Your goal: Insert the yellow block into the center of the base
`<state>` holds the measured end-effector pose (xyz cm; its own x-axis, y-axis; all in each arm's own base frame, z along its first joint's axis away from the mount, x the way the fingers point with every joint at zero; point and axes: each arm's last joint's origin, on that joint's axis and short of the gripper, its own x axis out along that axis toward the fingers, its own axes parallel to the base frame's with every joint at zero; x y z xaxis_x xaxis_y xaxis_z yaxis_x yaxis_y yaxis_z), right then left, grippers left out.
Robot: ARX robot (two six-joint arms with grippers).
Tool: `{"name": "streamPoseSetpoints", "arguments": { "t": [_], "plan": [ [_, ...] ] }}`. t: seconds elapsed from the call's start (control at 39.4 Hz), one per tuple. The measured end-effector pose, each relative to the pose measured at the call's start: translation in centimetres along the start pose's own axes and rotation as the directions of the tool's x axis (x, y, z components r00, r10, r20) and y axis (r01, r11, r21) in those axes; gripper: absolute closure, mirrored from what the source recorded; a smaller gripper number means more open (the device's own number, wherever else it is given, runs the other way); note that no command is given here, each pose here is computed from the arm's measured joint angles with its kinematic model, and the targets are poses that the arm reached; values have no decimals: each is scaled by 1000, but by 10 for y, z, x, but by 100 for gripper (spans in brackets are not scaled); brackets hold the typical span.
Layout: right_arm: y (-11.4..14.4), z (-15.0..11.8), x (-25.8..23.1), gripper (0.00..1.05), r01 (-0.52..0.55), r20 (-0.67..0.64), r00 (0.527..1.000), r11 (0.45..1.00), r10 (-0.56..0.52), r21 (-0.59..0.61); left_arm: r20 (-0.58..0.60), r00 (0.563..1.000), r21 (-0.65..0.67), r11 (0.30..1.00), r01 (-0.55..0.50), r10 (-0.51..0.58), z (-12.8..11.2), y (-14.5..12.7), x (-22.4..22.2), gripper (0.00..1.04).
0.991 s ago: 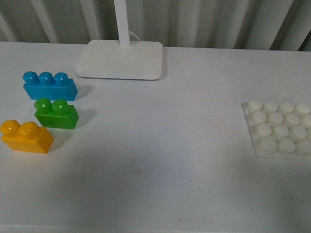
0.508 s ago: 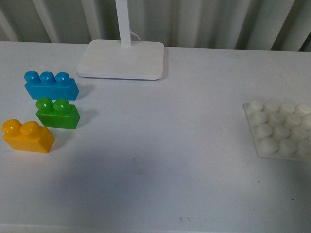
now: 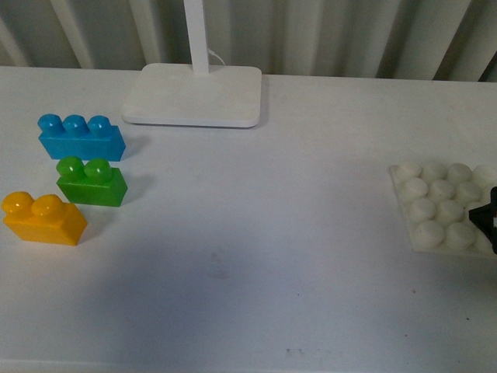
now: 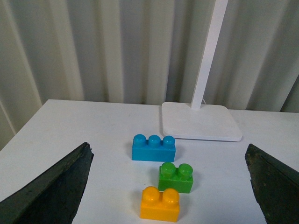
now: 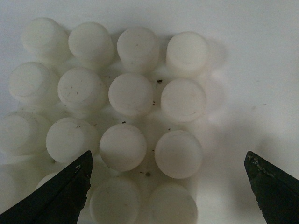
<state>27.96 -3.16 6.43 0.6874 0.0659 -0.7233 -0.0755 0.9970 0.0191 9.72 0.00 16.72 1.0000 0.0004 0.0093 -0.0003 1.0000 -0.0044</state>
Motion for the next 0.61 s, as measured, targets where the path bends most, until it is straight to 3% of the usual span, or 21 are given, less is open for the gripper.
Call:
{"name": "streamPoseSetpoints", "arguments": {
  "t": [0.33,0.61],
  "plan": [
    [16,0,17,9,16,-22,1000,1000,-16,18,0,1000,0,1000,0,0,0,0,0,6],
    [66,2,22,9,-78,-41,996,995,75,-57,0,1000,0,1000,0,0,0,0,0,6]
  ]
}}
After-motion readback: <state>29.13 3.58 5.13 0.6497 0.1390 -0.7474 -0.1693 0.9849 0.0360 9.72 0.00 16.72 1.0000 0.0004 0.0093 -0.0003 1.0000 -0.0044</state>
